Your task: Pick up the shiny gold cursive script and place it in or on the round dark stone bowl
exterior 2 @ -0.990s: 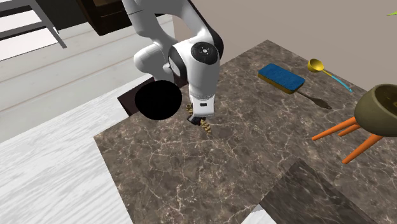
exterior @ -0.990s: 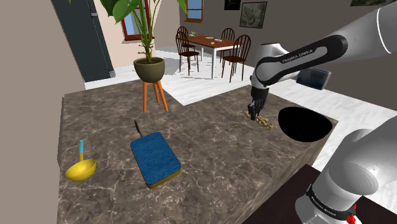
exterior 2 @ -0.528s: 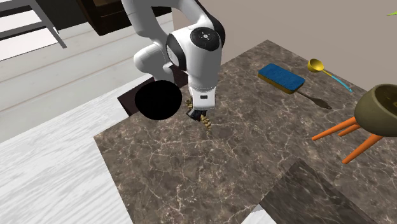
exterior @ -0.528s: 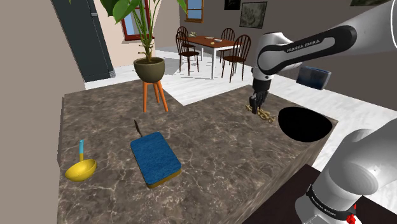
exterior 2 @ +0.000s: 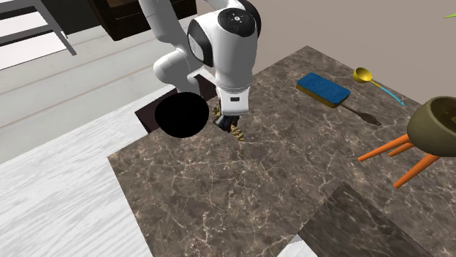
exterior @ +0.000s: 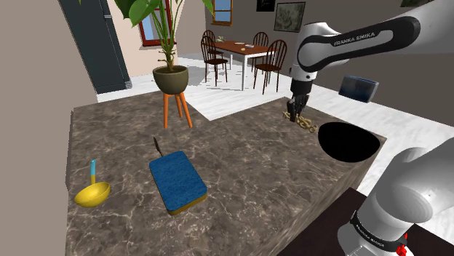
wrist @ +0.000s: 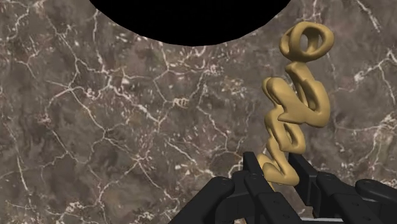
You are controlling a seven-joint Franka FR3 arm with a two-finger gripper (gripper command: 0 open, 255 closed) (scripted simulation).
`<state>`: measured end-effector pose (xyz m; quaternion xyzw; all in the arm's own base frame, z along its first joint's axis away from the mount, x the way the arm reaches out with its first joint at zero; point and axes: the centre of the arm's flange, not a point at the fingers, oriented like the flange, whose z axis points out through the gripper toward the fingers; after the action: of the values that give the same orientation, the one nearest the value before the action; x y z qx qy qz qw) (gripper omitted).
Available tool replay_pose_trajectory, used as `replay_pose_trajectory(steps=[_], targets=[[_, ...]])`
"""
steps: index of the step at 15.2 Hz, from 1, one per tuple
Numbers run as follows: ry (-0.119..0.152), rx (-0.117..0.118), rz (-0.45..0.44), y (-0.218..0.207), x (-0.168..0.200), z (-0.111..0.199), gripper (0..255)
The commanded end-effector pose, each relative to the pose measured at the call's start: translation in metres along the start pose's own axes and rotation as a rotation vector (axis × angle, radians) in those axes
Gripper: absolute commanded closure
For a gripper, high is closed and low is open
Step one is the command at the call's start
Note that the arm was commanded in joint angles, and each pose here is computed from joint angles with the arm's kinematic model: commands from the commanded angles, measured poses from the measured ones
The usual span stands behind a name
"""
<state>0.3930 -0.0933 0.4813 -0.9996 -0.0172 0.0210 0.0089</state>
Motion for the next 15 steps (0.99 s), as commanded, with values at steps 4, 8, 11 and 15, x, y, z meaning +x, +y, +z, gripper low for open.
replay_pose_trajectory(steps=[4, 8, 11, 15], targets=[[0.0, 0.0, 0.0, 0.0, -0.002, -0.026, 255], [0.0, 0.0, 0.0, -0.001, -0.003, -0.048, 255], [0.0, 0.0, 0.0, -0.001, -0.003, -0.063, 255], [0.0, 0.0, 0.0, 0.008, -0.028, -0.071, 255]])
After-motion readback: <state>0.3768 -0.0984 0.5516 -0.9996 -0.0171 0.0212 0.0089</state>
